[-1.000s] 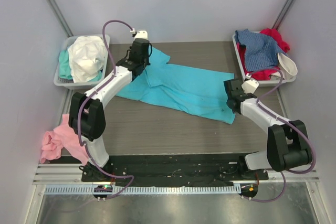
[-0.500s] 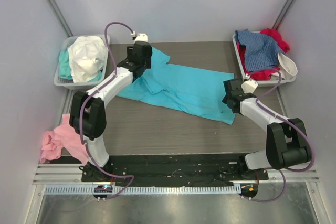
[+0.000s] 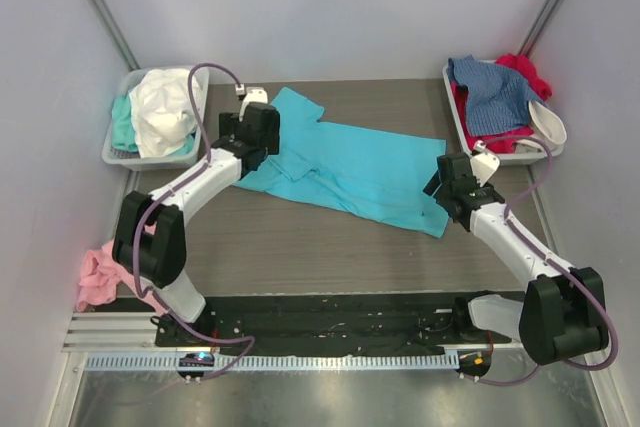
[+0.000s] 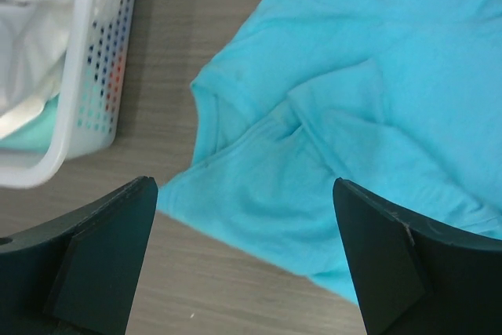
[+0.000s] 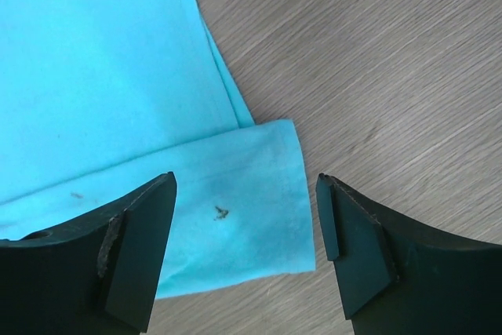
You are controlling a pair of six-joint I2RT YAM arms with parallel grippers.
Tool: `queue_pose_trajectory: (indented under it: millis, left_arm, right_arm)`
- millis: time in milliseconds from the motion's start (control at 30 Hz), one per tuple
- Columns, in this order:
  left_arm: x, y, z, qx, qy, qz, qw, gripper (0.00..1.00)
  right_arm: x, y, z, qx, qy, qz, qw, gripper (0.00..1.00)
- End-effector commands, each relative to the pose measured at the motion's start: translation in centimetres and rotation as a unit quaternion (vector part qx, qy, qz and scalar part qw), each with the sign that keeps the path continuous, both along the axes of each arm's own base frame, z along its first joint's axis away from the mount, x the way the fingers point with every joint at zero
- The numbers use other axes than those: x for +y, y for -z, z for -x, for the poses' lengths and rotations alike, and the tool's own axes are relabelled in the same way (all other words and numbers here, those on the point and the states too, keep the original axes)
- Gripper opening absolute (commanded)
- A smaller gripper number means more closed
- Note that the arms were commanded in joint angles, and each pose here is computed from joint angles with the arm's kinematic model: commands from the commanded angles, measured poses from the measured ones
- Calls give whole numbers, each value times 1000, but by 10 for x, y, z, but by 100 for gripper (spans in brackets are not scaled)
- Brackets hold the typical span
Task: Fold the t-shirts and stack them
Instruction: Fold the tshirt
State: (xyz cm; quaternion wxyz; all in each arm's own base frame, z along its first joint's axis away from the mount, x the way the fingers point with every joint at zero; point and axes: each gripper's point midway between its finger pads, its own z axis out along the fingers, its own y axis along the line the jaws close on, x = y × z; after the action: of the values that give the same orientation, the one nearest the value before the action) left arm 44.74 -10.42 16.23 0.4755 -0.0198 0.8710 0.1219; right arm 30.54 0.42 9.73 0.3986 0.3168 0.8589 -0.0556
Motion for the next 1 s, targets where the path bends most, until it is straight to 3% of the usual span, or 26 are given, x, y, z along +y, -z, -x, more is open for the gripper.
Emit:
queue_pose_trajectory:
  millis: [0, 167, 533, 967]
  left_arm:
    - [33, -1, 25, -9, -68, 11, 998, 98]
    - [52, 33, 42, 30, -96, 4, 995, 88]
    - [75, 71, 22, 74, -117, 4, 990, 54]
    - [73, 77, 18, 82, -110, 1, 990, 46]
  right_arm:
    - [10, 6, 10, 12, -34, -20, 999, 79]
    - [22, 12, 12, 20, -65, -36, 997, 78]
    - [38, 33, 16, 53, -97, -62, 992, 72]
    - [22, 44, 51, 66, -43, -62, 995, 66]
